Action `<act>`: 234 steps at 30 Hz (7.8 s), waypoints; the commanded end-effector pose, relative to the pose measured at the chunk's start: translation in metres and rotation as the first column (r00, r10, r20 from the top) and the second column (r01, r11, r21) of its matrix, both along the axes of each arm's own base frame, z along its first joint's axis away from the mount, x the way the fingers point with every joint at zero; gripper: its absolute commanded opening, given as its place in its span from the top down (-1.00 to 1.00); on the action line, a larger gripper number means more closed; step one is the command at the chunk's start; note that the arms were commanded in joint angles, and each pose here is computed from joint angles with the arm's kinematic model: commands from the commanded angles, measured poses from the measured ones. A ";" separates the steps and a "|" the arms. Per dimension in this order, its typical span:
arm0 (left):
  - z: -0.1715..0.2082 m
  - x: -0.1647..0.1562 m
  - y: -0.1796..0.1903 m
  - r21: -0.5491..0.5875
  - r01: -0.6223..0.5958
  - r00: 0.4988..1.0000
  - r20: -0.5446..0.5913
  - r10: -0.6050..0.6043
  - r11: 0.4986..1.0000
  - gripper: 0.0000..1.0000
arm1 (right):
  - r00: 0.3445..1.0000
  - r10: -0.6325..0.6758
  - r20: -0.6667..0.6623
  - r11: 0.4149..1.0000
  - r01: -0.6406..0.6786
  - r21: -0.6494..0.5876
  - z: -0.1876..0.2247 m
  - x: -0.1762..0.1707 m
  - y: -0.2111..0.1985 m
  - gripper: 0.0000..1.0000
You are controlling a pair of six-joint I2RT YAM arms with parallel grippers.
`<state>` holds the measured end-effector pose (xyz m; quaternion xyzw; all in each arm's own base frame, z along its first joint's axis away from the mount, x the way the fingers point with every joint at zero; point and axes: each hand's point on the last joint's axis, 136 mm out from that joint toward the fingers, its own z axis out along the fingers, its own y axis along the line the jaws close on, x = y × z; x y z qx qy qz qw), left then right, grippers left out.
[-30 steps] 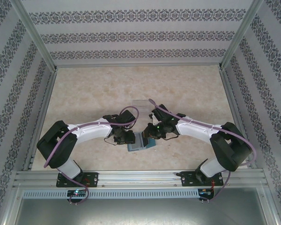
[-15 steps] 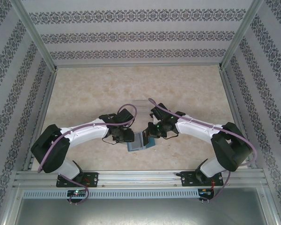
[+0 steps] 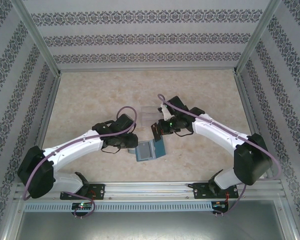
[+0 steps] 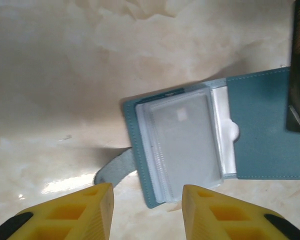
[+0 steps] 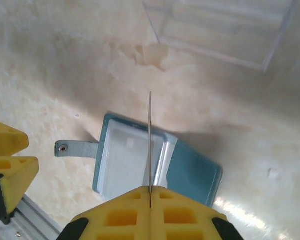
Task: Take the credit cards out of the card holder
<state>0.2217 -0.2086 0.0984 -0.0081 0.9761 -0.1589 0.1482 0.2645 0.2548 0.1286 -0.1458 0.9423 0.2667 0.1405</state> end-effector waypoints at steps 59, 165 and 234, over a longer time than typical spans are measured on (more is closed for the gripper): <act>0.045 0.013 0.127 0.265 -0.053 0.989 0.149 0.013 0.963 -0.11 | 0.346 0.935 -0.071 0.287 -0.861 -0.419 -0.039 0.092 0.024 1.00; -0.085 -0.010 -0.015 -0.116 -0.004 0.975 -0.221 -0.022 0.993 0.81 | 0.971 -0.081 -0.225 0.987 0.110 0.120 -0.054 -0.061 0.071 0.57; -0.079 -0.014 -0.009 -0.117 -0.001 0.979 -0.202 -0.023 0.993 0.85 | 0.991 -0.124 -0.042 0.792 0.074 -0.605 -0.082 -0.063 -0.034 -0.12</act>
